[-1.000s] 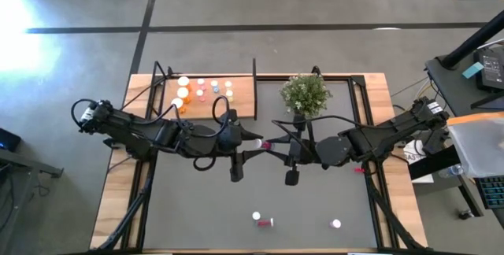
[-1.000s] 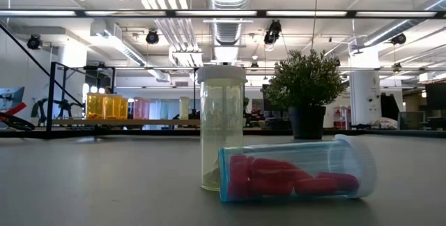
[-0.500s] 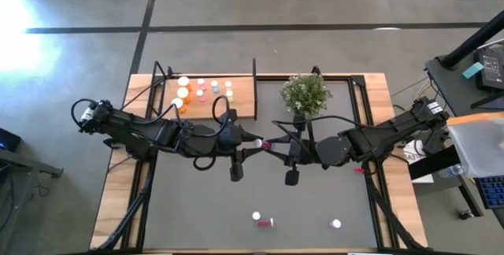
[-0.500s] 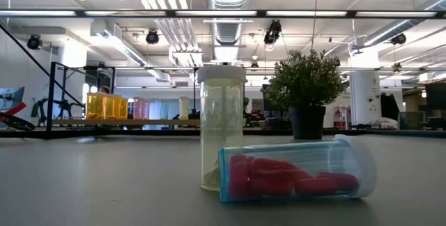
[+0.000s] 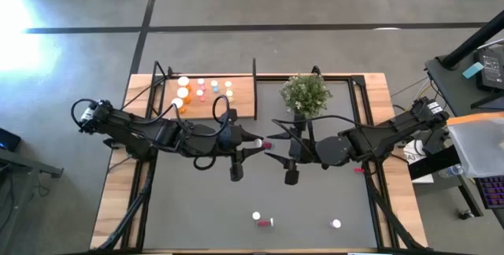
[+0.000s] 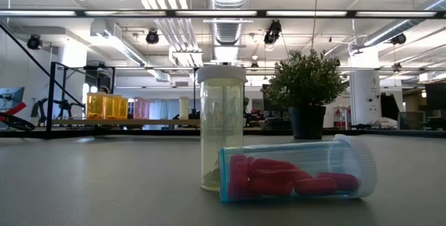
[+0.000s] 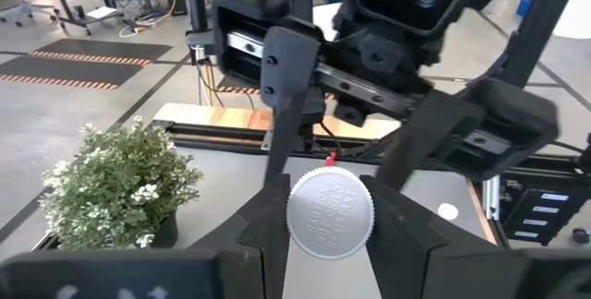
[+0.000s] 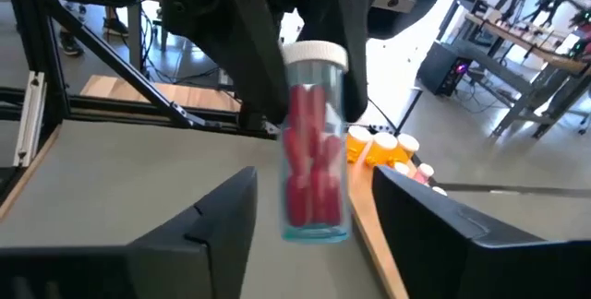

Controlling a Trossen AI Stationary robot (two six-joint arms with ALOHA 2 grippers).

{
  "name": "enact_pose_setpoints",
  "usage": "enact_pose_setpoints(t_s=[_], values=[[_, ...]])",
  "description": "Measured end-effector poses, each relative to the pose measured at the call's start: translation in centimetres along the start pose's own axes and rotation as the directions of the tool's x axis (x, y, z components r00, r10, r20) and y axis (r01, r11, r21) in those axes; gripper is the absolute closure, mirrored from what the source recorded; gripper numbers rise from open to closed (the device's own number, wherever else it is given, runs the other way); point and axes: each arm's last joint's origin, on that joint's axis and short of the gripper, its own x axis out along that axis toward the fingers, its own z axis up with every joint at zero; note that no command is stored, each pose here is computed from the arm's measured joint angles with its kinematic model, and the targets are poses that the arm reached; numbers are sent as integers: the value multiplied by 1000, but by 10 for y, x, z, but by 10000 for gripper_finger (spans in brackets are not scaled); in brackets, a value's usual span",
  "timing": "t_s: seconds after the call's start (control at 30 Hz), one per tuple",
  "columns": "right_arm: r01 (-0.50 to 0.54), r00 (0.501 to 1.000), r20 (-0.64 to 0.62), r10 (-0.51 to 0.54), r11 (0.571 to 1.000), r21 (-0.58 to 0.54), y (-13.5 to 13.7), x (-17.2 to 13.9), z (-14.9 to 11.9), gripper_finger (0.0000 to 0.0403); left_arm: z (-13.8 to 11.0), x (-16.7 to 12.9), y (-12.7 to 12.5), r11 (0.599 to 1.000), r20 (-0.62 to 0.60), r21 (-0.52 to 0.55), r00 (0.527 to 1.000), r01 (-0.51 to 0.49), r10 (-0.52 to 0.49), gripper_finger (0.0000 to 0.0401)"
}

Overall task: Pick and place medicine bottles onto shelf by color
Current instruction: Put the top small blue pill bottle on the shelf aligned with the other small blue pill bottle

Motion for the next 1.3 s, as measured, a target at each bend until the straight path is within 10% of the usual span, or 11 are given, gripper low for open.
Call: enact_pose_setpoints(t_s=[0.5,1.13,1.3], values=[[41,988,-153,3,958,284,-43,-66,-4,155,-11,15,54,982,-162,22,968,-188,189,300],[206,938,-326,-116,944,257,-48,-72,-24,167,-116,12,186,829,-735,-1,563,-559,378,300],[207,937,-330,-117,945,253,-48,-72,-24,169,-139,11,211,776,-738,-26,536,-630,410,300]])
